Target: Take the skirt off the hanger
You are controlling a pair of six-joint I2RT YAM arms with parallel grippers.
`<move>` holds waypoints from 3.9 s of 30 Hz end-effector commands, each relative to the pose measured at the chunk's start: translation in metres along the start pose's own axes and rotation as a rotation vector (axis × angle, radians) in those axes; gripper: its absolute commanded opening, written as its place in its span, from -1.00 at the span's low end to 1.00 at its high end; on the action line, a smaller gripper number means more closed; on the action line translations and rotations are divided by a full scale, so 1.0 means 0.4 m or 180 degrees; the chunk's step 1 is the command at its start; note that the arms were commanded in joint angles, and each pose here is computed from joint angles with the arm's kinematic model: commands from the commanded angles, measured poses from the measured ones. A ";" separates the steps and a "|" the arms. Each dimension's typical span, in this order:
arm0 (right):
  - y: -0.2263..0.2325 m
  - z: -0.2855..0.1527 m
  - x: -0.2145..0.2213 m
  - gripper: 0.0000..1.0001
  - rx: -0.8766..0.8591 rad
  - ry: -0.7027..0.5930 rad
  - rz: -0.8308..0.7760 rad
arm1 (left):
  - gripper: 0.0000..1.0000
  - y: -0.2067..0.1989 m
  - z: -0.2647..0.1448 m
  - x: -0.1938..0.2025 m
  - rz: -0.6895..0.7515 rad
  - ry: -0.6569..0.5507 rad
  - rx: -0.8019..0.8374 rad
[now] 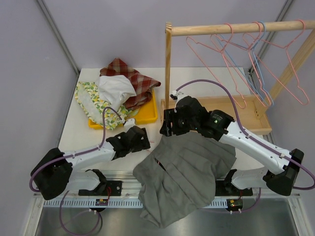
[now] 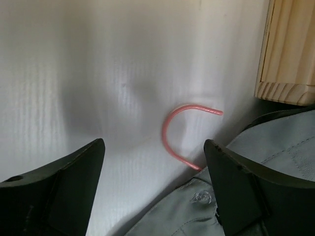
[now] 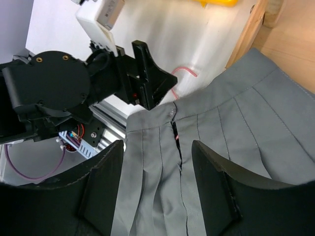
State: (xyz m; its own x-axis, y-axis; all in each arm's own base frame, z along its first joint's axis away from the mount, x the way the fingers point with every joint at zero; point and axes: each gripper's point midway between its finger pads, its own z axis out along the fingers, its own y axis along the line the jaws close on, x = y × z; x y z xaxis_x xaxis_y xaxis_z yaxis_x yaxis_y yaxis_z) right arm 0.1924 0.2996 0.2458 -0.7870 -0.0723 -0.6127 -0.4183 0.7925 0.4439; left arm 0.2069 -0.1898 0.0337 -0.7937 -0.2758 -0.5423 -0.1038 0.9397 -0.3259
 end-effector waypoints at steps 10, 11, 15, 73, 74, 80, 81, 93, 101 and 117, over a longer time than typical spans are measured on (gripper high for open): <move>-0.005 -0.059 -0.044 0.33 0.0022 -0.0369 -0.0040 | 0.40 -0.127 0.079 -0.039 0.0365 -0.0021 0.0151; -0.005 -0.057 -0.043 0.33 0.0028 -0.0361 -0.0045 | 0.40 -0.127 0.085 -0.028 0.0466 0.0024 0.0056; -0.003 -0.063 -0.043 0.33 0.0018 -0.0353 -0.0068 | 0.36 -0.119 0.114 -0.030 0.0625 -0.0021 -0.0240; -0.005 -0.107 -0.051 0.37 -0.0010 -0.0466 -0.0051 | 0.26 -0.013 0.069 0.109 0.1704 0.0371 -0.0430; -0.008 -0.107 -0.050 0.37 0.0006 -0.0459 -0.0058 | 0.21 -0.002 0.083 0.120 0.1705 0.0418 -0.0524; -0.018 -0.118 -0.047 0.37 0.0032 -0.0501 -0.0062 | 0.07 0.023 0.115 0.168 0.1561 0.0553 -0.0508; -0.020 -0.119 -0.048 0.37 0.0039 -0.0506 -0.0058 | 0.06 0.030 0.118 0.171 0.1556 0.0562 -0.0532; -0.017 -0.100 -0.040 0.37 0.0019 -0.0457 -0.0038 | 0.58 0.025 -0.001 0.158 0.1332 0.0538 -0.0354; -0.001 -0.085 -0.043 0.37 -0.0070 -0.0454 -0.0028 | 0.64 0.112 -0.042 0.171 0.0934 0.0581 -0.0754; -0.022 -0.107 -0.024 0.37 -0.0076 -0.0521 -0.0035 | -0.27 0.150 0.054 0.257 0.0825 0.1007 -0.0900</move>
State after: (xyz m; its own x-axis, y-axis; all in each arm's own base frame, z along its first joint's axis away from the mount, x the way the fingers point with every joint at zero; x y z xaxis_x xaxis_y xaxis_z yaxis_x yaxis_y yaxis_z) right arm 0.1839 0.2702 0.2634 -0.7301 -0.0137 -0.6832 -0.4274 0.7893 0.4408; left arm 0.1936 -0.1946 0.0042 -0.8287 -0.0096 -0.5596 0.0050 0.9997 -0.0247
